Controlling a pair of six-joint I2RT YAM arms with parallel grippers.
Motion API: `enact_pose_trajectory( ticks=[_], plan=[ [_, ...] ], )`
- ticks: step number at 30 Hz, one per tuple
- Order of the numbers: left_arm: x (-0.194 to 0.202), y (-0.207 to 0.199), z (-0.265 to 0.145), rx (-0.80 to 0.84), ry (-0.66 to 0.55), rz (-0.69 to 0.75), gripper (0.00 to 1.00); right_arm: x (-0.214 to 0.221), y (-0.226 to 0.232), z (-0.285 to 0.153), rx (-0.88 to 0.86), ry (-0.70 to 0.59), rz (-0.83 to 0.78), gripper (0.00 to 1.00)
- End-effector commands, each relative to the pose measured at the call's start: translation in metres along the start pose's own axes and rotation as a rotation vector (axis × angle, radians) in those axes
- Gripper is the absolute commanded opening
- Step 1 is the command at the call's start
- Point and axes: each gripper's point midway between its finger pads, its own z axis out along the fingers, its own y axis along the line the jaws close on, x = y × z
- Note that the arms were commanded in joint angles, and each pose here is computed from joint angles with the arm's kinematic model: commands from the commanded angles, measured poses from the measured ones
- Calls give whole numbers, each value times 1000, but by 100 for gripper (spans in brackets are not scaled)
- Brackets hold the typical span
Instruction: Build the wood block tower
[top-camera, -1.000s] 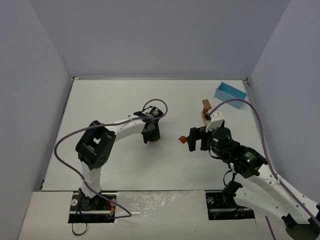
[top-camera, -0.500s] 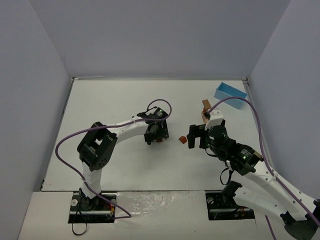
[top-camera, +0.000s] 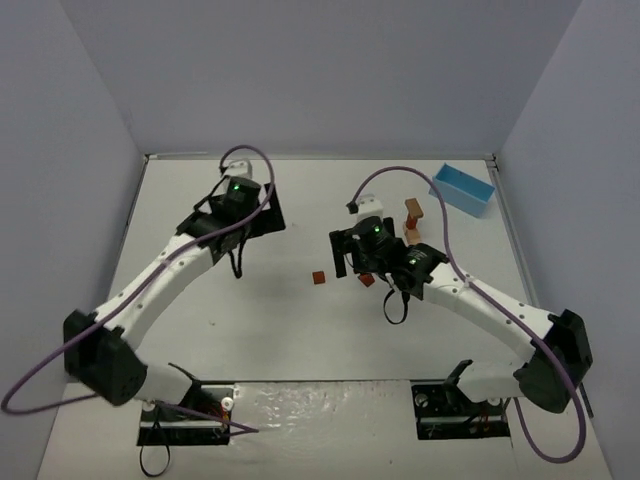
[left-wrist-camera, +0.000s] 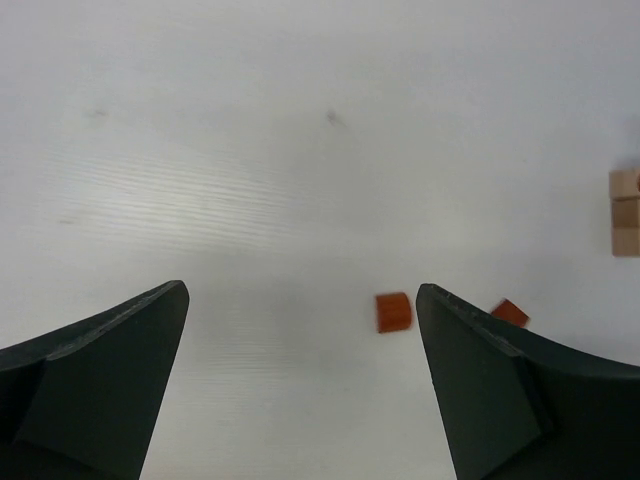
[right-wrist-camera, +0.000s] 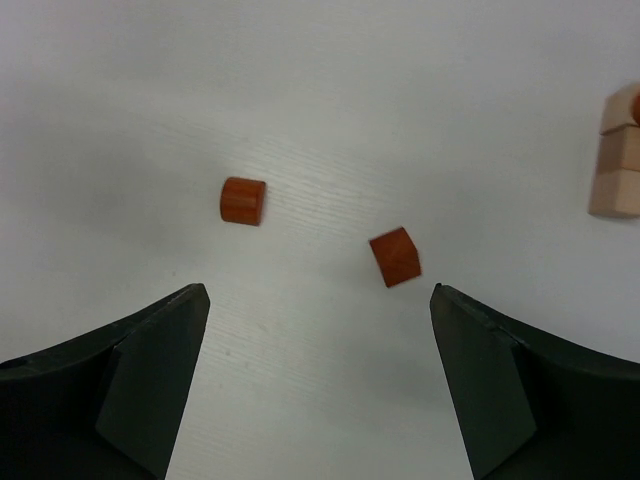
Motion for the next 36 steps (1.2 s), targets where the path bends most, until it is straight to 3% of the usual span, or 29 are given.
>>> enact_pose_trajectory(
  ticks=[1,5,10,17,36],
  plan=[
    [-23,81,-49,-137,-128,62,97,-12,46,40,-70,6,-29,88],
    [2,126,-62,-185,-106,61,97,7,60,74,-37,70,1,84],
    [22,142,-71,-189,-96,107,97,13,60,96,32,77,43,83],
    [44,154,-68,-198,-92,123,97,27,62,109,74,100,72,81],
    [45,150,-61,-189,-74,115,97,54,73,133,83,161,70,57]
  ],
)
